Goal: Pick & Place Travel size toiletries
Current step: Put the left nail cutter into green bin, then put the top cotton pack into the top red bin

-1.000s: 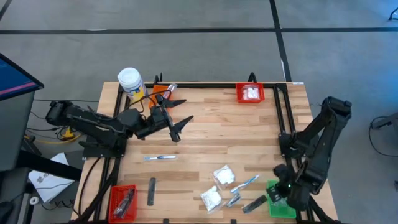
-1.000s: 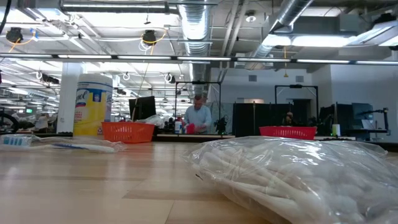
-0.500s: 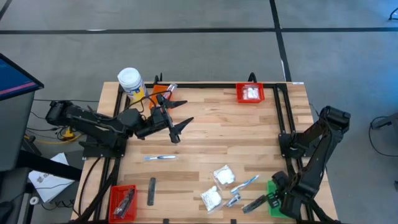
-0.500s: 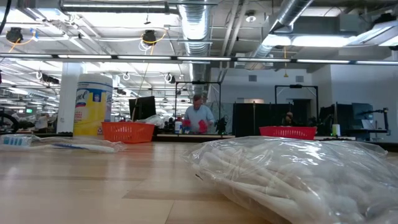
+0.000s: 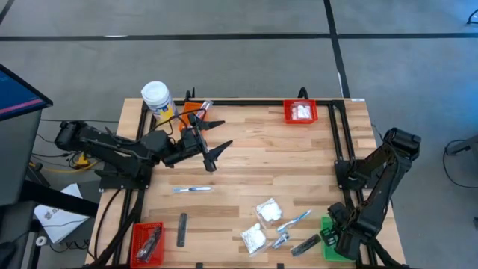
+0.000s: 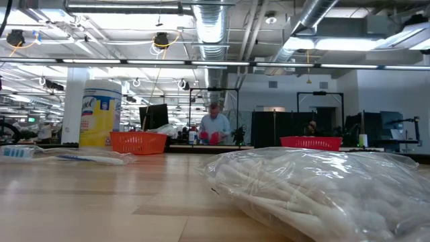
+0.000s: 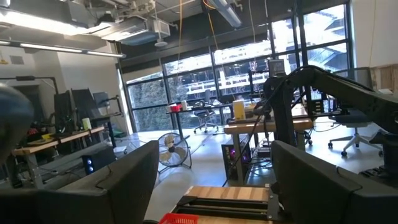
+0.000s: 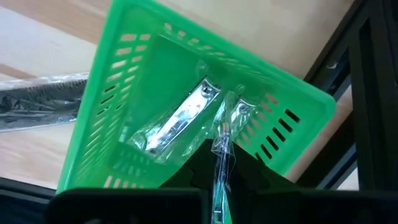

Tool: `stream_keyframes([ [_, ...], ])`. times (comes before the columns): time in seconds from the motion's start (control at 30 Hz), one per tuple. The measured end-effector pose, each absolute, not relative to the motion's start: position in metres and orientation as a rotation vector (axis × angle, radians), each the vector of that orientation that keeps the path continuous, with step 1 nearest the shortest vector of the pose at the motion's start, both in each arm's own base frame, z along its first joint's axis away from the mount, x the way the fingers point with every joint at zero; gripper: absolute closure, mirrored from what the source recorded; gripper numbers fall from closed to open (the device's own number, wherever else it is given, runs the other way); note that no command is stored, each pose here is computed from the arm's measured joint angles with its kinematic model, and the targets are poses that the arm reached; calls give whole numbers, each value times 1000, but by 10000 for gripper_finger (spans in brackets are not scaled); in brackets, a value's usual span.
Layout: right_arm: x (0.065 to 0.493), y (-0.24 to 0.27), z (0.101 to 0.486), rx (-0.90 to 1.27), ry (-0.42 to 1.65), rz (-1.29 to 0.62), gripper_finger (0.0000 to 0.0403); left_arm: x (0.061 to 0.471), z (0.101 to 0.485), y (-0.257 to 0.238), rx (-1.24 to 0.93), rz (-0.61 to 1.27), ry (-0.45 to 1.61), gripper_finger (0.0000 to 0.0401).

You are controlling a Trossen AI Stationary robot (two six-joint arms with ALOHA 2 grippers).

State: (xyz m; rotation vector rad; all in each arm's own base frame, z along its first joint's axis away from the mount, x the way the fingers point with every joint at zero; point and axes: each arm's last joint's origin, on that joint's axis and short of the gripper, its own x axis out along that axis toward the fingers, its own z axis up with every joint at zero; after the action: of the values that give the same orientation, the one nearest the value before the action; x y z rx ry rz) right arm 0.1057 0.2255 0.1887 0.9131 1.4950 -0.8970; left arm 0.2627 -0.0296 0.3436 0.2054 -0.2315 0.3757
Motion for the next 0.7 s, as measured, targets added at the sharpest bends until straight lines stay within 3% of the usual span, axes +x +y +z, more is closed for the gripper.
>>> stream_keyframes([
  [0.7, 111, 224, 183, 903, 1513, -820, 327, 263, 344, -30, 205, 377, -231, 103],
])
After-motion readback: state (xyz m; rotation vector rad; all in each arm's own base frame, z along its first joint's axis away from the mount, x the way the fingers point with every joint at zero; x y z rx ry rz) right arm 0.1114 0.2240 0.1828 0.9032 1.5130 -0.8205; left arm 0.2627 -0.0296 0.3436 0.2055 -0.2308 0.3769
